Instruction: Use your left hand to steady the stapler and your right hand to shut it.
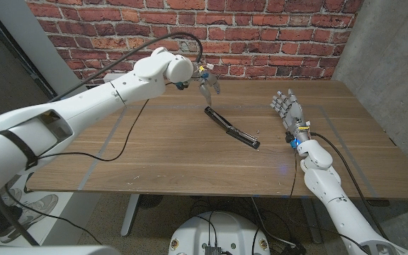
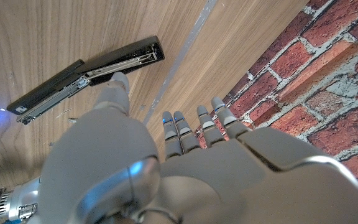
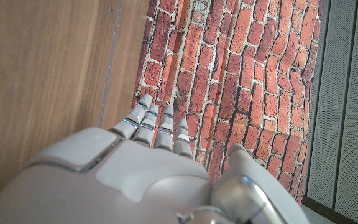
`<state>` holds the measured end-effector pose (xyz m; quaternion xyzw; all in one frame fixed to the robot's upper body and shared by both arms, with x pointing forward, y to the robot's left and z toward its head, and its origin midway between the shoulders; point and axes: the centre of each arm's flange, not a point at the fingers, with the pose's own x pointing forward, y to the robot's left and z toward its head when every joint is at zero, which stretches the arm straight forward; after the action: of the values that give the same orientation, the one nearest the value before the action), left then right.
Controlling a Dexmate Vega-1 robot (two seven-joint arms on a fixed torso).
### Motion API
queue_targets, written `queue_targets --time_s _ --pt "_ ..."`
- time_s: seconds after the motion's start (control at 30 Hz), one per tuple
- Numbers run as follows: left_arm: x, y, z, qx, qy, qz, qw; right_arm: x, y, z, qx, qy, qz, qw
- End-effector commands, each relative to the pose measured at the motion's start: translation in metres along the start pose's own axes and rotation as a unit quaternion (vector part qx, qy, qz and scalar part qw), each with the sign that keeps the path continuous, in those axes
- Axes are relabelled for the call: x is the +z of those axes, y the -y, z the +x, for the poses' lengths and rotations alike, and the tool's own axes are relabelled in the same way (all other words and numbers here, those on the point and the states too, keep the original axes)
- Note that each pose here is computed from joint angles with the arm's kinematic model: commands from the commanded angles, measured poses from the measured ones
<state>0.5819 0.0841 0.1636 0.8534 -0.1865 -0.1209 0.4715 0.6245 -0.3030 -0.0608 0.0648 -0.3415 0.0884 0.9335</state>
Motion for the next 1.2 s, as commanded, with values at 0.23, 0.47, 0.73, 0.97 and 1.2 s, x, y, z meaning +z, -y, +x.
queue_targets --time_s 0.23,0.47,0.73,0.97,1.2 --pt "0.013 0.026 0.016 -0.022 -0.007 0.043 0.999 -0.002 -0.001 -0.002 0.000 -0.002 0.000 1.0000" --pt "0.015 0.036 0.022 -0.026 -0.009 0.055 0.998 -0.002 -0.001 -0.002 0.000 -0.003 0.000 1.0000" --pt "0.018 0.046 0.029 -0.030 -0.005 0.061 0.998 -0.002 -0.001 -0.002 -0.001 -0.004 -0.001 1.0000" --pt "0.021 0.055 0.038 -0.026 -0.002 0.068 0.997 -0.003 0.001 -0.002 -0.003 -0.005 -0.001 1.0000" --pt "0.023 0.063 0.047 -0.037 0.001 0.071 0.997 -0.004 0.003 0.000 -0.005 -0.006 0.000 1.0000"
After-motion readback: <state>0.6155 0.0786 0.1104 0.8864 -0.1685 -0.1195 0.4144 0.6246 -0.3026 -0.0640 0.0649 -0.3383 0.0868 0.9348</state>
